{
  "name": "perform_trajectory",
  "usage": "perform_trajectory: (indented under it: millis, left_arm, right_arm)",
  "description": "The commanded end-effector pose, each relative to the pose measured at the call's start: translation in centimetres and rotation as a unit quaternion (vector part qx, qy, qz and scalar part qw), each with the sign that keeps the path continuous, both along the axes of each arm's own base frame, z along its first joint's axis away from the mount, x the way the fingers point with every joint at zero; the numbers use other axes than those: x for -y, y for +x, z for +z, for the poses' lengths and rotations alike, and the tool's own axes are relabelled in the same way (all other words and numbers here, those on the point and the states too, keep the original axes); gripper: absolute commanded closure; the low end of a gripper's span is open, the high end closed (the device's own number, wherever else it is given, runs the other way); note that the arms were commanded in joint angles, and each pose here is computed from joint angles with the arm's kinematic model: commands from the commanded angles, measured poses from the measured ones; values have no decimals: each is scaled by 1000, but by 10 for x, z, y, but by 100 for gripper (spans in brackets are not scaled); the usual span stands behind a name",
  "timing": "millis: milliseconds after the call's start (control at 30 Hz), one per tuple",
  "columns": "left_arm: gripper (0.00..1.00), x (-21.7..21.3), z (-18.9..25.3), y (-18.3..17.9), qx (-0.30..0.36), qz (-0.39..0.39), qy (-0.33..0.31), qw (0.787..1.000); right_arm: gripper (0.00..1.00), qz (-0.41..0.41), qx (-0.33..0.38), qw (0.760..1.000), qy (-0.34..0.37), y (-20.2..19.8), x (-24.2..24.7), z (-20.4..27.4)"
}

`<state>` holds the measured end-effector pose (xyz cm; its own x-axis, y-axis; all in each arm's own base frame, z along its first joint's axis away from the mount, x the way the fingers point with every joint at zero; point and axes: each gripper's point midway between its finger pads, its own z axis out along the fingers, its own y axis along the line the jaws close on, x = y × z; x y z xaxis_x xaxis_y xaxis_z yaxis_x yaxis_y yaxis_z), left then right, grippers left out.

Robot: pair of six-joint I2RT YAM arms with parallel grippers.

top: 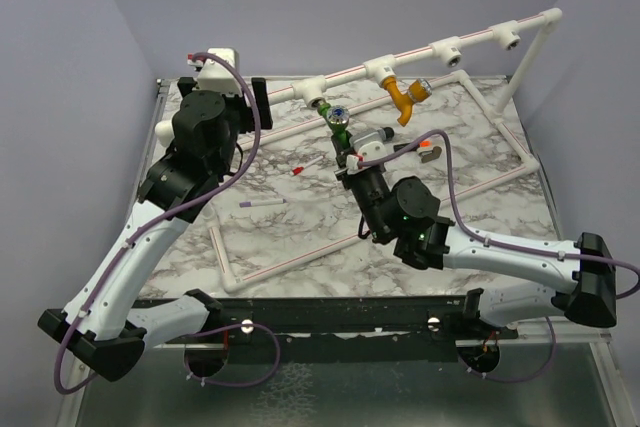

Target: Install the water faucets

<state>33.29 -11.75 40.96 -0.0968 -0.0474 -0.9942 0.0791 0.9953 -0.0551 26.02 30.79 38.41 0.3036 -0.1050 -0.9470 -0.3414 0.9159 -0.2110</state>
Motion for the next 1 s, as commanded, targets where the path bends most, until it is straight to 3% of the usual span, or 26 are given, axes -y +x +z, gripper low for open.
perform_trajectory:
  millis: [0,967]
  left_arm:
    - [4,4,-58,-11,-88,-11,47,995]
    - [1,5,-57,-16,-83,-15,52,995]
  right_arm:
    - [100,-5,13,999,37,-1,-1,23]
    - [100,-19,6,999,38,4,-12,15]
